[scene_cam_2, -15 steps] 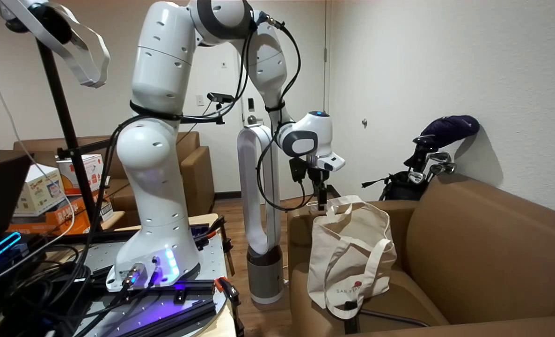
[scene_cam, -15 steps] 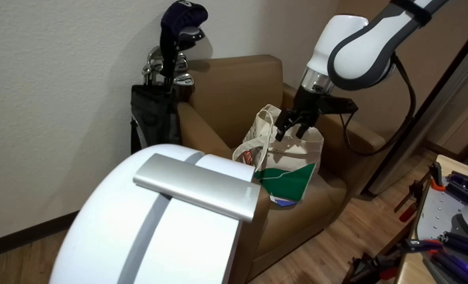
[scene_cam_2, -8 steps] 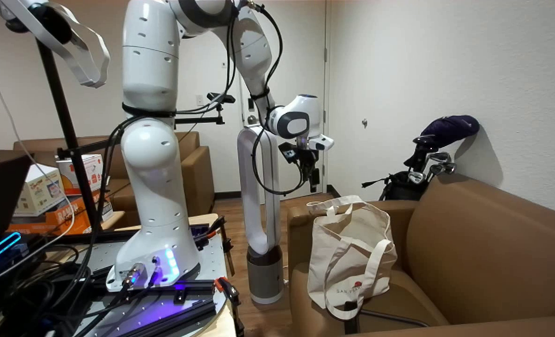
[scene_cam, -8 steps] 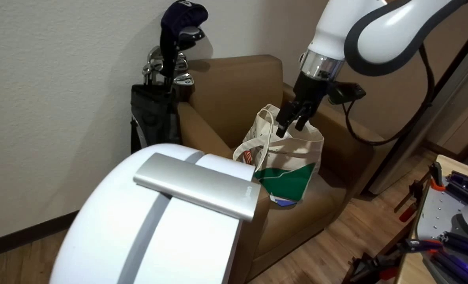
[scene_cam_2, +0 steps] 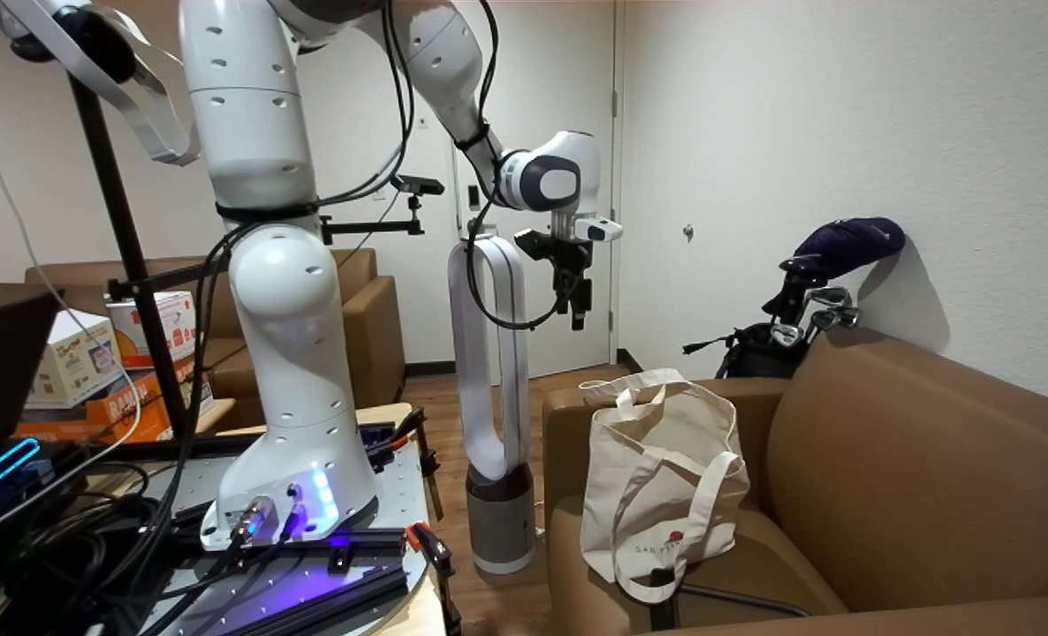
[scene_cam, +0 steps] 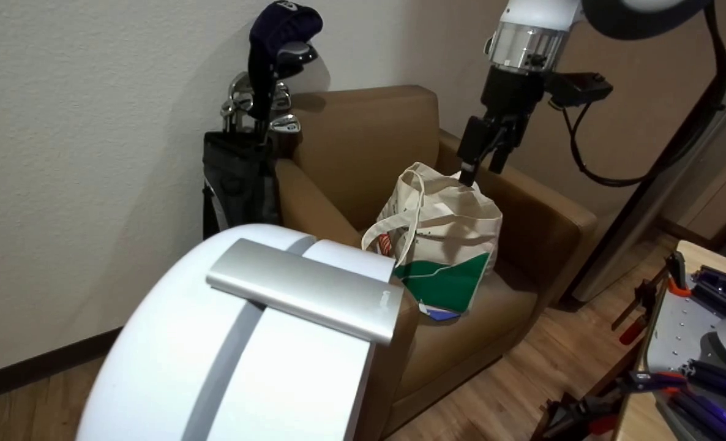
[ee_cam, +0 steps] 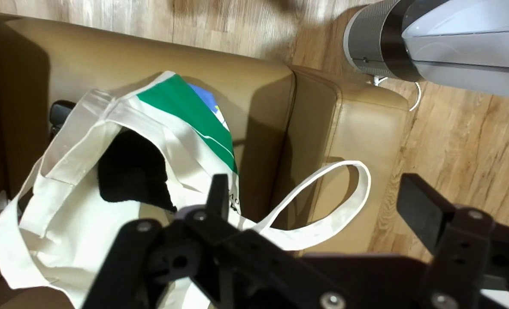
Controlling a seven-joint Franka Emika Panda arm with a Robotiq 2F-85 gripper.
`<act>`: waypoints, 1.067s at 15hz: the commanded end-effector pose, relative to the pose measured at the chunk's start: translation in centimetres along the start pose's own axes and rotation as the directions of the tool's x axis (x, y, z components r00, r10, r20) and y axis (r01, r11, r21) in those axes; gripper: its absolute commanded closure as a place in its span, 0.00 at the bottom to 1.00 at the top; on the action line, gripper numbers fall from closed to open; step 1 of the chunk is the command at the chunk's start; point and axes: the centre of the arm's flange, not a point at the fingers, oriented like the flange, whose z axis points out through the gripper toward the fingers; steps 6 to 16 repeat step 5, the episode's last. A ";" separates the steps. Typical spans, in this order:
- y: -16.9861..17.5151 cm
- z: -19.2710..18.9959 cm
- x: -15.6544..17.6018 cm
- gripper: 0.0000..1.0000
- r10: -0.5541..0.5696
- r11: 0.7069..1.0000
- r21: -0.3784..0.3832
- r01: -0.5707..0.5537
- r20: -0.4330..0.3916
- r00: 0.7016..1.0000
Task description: Put the power bank on the white thing and the sock in the bag
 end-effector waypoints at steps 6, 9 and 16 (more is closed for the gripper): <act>-0.1 0.3 -0.1 0.00 -0.003 1.000 -0.001 0.003 0.006 1.000; -0.1 0.3 -0.1 0.00 -0.003 1.000 -0.001 0.003 0.006 1.000; -0.1 0.3 -0.1 0.00 -0.003 1.000 -0.001 0.003 0.006 1.000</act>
